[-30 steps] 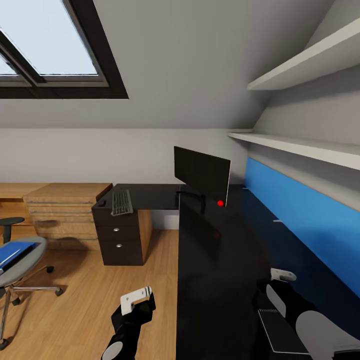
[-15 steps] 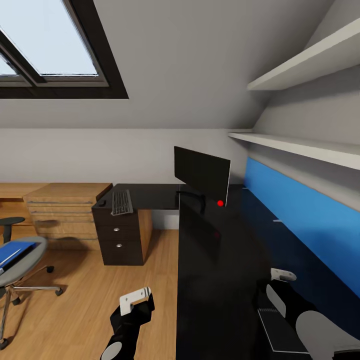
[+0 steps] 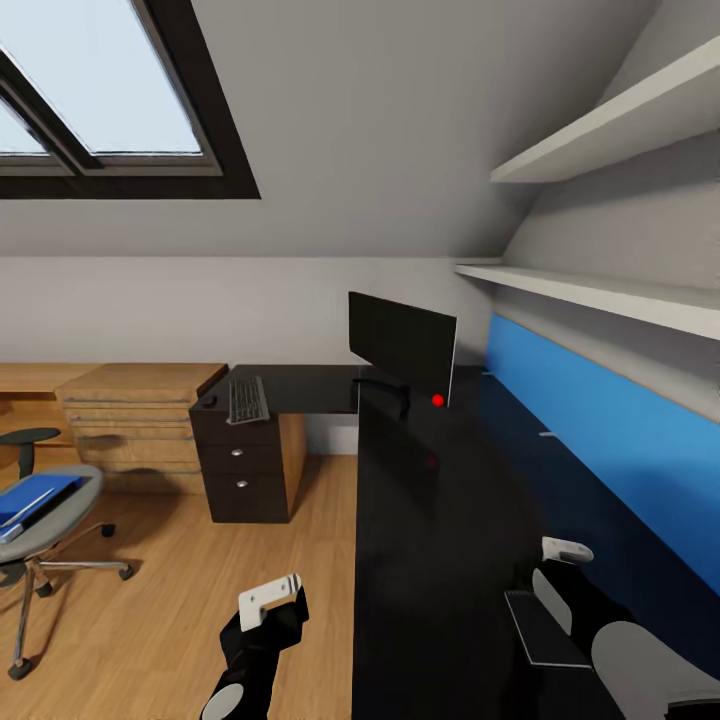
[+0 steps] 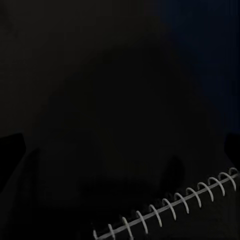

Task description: In the bedroom, organize the workspace by keeping the computer under the desk, ensuring the monitor is on the desk, placing the keyboard on the desk next to the monitor, placing the mouse on the desk next to the keyboard, moving the folder from the swivel chair onto the desk next to the mouse, stacking the notebook on top of the folder with the pen on top of the notebook, and positioning the swivel chair next to the desk.

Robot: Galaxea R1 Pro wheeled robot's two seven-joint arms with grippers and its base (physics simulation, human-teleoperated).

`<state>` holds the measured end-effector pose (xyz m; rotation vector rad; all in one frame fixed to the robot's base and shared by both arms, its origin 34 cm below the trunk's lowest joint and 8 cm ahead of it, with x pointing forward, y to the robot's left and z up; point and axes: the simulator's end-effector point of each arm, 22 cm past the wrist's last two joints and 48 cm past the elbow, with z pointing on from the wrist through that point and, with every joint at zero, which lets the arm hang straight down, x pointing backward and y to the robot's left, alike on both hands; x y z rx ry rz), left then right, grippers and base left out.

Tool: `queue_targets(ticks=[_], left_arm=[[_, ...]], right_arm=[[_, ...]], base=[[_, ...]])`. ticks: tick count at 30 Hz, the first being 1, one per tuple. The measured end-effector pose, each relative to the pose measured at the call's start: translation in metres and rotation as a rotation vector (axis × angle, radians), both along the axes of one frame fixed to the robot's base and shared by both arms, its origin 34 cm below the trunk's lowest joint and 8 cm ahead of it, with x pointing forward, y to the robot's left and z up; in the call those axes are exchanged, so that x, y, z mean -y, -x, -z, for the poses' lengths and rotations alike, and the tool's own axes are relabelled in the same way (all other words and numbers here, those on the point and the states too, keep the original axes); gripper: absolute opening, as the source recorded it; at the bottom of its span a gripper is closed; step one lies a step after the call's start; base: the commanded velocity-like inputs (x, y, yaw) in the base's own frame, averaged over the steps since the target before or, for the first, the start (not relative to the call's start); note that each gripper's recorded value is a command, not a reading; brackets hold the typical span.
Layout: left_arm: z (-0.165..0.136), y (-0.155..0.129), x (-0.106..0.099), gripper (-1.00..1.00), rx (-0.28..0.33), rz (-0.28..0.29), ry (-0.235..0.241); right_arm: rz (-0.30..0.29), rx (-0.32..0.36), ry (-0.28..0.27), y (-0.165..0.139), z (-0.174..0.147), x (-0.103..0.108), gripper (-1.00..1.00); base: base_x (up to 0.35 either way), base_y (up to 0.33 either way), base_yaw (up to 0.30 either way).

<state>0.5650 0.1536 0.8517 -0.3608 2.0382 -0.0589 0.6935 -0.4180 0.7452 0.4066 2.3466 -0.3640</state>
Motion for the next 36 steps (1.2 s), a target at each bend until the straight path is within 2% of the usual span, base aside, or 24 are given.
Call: queue_targets(ticks=[10, 27, 36], left_arm=[[-0.0003, -0.0002, 0.0001, 1.00, 0.000, 0.000, 0.001], [-0.0004, -0.0001, 0.0002, 1.00, 0.000, 0.000, 0.001], [-0.0002, 0.0000, 0.0001, 1.00, 0.000, 0.000, 0.001]], right_arm=[[0.000, -0.001, 0.002, 0.0000, 0.0003, 0.0002, 1.00], [-0.003, -0.002, 0.003, 0.0000, 0.0003, -0.0002, 1.00], [-0.004, -0.002, 0.004, 0.0000, 0.0002, -0.0002, 1.00]], base=[[-0.213, 0.000, 0.000], [-0.100, 0.000, 0.000], [-0.239, 0.000, 0.000]])
